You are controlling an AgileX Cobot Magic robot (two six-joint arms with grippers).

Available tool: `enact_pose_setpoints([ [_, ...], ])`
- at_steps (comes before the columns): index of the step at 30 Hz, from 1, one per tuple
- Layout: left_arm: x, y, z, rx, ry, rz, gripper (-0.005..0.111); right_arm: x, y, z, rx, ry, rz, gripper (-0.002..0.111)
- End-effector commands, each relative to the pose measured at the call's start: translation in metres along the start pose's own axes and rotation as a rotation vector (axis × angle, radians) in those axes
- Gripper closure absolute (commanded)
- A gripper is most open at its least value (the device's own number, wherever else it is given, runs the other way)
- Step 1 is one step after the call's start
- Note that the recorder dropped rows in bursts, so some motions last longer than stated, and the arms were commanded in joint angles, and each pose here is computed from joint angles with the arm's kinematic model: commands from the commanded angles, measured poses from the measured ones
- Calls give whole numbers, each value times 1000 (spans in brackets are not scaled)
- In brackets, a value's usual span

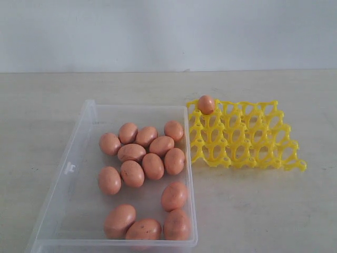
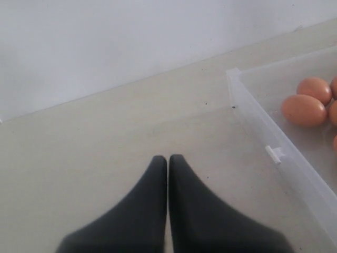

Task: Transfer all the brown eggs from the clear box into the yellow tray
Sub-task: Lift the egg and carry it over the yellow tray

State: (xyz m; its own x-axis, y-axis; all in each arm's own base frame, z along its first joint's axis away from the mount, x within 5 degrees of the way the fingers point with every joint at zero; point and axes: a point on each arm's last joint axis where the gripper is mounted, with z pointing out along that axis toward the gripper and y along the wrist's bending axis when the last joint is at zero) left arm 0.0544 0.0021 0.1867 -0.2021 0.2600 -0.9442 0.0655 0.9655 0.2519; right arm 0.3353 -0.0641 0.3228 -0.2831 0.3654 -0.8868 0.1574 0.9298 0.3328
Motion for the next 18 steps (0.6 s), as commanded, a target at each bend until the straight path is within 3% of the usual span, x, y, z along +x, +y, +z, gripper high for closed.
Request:
enact_pose_setpoints([
  [1,1,0,0,1,2,8,105,-10,-23,-11,-46,14,-312,109],
  [3,1,0,0,1,2,8,105,-11,-30,-12,9,4,-477,109],
  [5,1,0,0,1,2,8,105,-14,-42,-13,164,-12,-579,109],
  [9,1,0,0,1,2,8,105,-23,-86,-24,814,-85,-457,109],
  [11,1,0,0,1,2,8,105,-20,-101,-26,961,-80,-449,109],
  [14,1,0,0,1,2,8,105,-7,-124,-18,935,6,-354,109],
  [18,1,0,0,1,2,8,105,35,-146,8,714,200,54,109],
])
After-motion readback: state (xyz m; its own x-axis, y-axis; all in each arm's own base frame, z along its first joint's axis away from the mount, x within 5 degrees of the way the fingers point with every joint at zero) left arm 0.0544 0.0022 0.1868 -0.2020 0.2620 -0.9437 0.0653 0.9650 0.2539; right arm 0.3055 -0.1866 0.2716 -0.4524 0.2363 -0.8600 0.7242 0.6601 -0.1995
